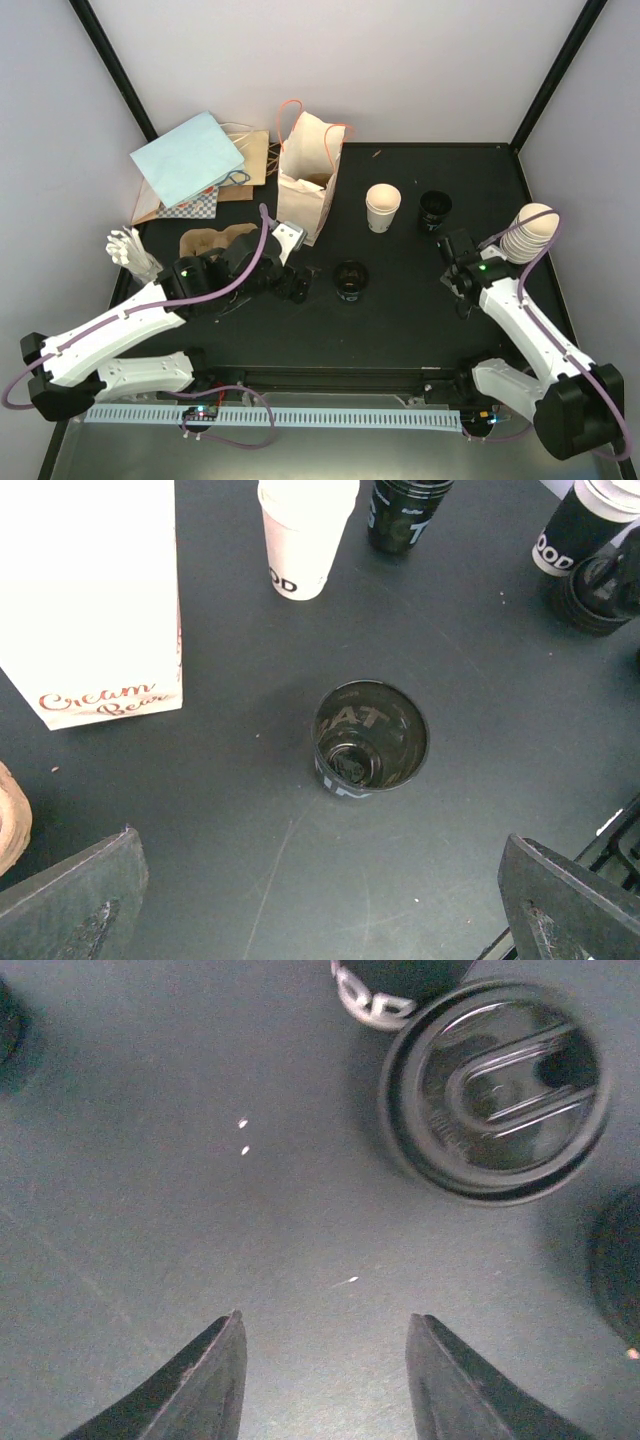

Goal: Pack the takeout coffee

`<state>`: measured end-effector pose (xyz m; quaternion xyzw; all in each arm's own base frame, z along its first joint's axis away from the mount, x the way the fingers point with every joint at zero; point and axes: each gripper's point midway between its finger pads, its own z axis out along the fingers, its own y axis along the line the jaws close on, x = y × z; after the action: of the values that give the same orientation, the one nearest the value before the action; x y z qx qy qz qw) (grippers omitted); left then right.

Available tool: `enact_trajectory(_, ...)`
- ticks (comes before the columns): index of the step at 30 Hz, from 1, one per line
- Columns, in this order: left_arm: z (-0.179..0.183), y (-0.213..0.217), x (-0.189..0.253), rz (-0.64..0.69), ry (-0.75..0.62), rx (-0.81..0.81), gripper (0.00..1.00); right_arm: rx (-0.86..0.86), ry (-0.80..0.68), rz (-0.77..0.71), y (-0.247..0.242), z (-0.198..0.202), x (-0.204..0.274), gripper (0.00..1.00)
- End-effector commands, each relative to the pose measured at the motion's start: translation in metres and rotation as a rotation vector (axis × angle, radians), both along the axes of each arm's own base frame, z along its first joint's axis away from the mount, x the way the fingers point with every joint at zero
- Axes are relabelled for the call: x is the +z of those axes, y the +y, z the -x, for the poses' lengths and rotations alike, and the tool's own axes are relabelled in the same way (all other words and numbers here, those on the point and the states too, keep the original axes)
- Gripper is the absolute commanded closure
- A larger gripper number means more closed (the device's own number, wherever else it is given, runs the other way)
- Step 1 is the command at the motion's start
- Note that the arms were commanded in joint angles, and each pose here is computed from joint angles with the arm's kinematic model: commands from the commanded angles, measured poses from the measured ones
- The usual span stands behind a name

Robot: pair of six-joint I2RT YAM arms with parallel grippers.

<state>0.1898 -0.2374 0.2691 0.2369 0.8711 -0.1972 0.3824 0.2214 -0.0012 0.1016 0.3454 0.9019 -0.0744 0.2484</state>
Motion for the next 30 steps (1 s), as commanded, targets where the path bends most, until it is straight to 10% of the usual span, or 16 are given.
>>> enact_trajectory(1, 0.001, 0.002, 0.005, 0.034, -0.009, -0.001, 0.01, -0.098, -0.060, 0.186, -0.036, 0.006, 0.027, 0.64)
enact_trajectory(5, 0.003, 0.001, 0.006, 0.042, -0.009, -0.013, 0.01, -0.230, -0.024, 0.261, -0.058, 0.018, 0.030, 0.98)
enact_trajectory(20, 0.004, -0.002, 0.006, 0.033, -0.024, -0.041, 0.01, -0.307, 0.053, 0.518, -0.082, 0.008, 0.045, 0.99)
enact_trajectory(30, 0.005, -0.003, 0.007, 0.014, -0.034, -0.071, 0.01, -0.414, 0.012, 0.383, -0.099, 0.013, 0.023, 0.99)
